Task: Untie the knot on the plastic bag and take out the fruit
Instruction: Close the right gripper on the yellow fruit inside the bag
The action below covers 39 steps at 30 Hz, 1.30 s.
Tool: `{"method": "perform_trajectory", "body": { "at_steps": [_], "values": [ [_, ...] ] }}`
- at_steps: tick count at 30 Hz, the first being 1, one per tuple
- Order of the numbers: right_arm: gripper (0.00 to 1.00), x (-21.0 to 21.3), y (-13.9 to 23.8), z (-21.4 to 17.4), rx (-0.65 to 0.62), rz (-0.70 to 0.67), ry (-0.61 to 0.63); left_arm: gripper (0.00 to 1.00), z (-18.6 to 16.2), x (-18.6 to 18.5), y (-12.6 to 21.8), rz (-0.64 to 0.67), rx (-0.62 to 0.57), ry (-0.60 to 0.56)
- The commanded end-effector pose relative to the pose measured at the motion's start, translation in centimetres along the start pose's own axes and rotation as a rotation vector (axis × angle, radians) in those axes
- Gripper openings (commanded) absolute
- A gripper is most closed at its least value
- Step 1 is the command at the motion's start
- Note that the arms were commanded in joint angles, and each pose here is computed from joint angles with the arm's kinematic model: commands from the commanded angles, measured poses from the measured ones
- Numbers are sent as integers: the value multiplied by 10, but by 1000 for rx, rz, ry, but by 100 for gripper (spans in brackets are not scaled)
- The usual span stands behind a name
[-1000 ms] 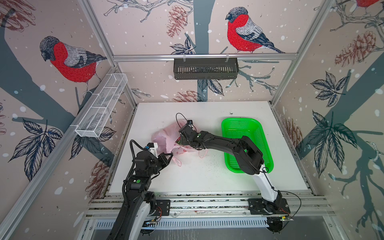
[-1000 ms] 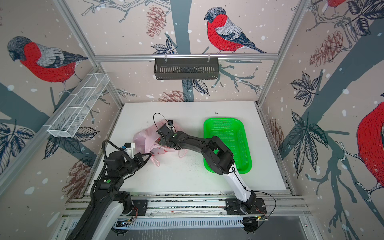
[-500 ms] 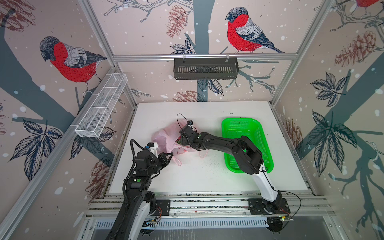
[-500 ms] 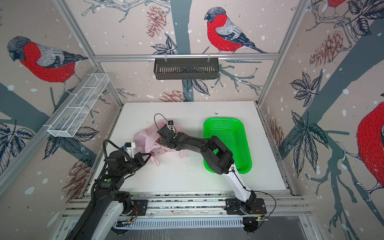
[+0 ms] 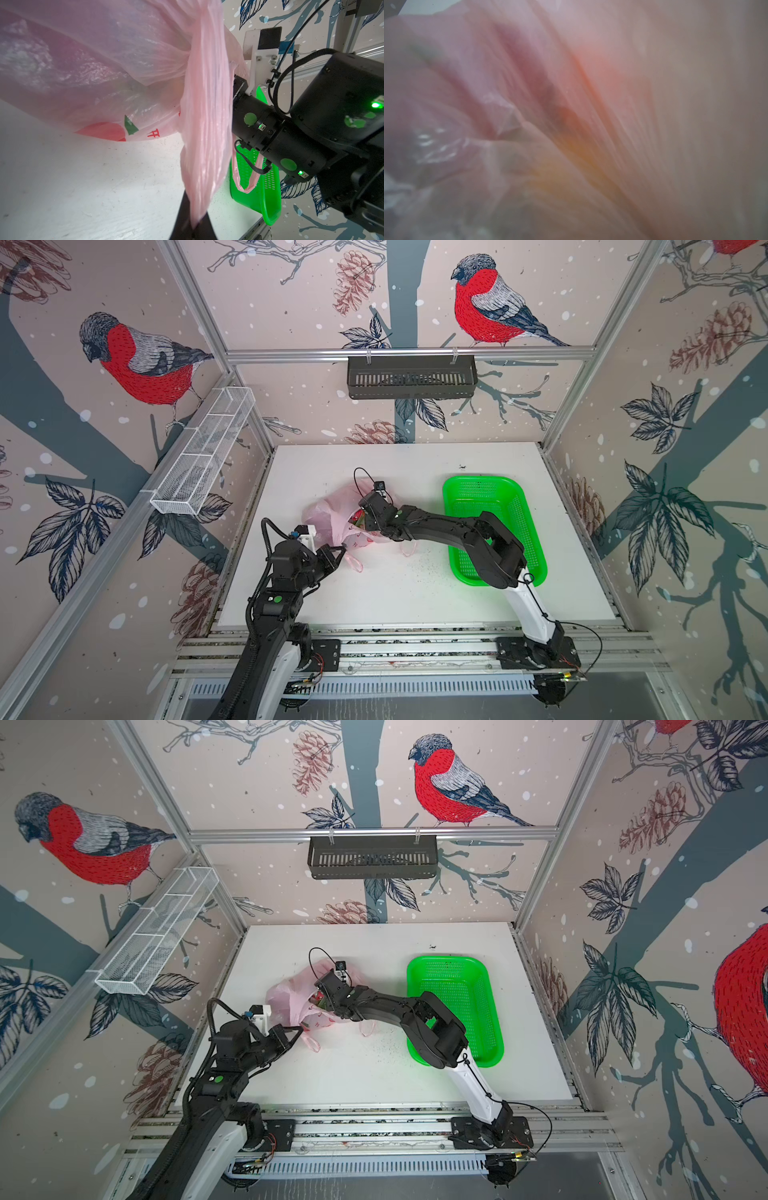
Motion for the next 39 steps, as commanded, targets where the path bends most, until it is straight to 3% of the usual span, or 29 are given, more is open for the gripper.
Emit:
{"method": "perform_trajectory", "body": {
  "at_steps": [1,13,39],
  "values": [
    [34,7,10,3,-15,19,25,0,12,-9,2,-25,-52,-38],
    [28,22,48,0,-31,63,66,0,28,-15,-1,-6,-73,-86],
    [26,46,119,15,-56,206,105,0,43,-20,-7,-3,-87,-114]
  ]
}}
Point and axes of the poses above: each gripper's point midway between its finger pads, its own y axis back along the fingers, its own x axis along the line the jaws close on, z = x × y, the point moved 5 cm from there along y, back along the fingers, and after that the axes turned 8 degrees about -y, right-handed, at the moved point
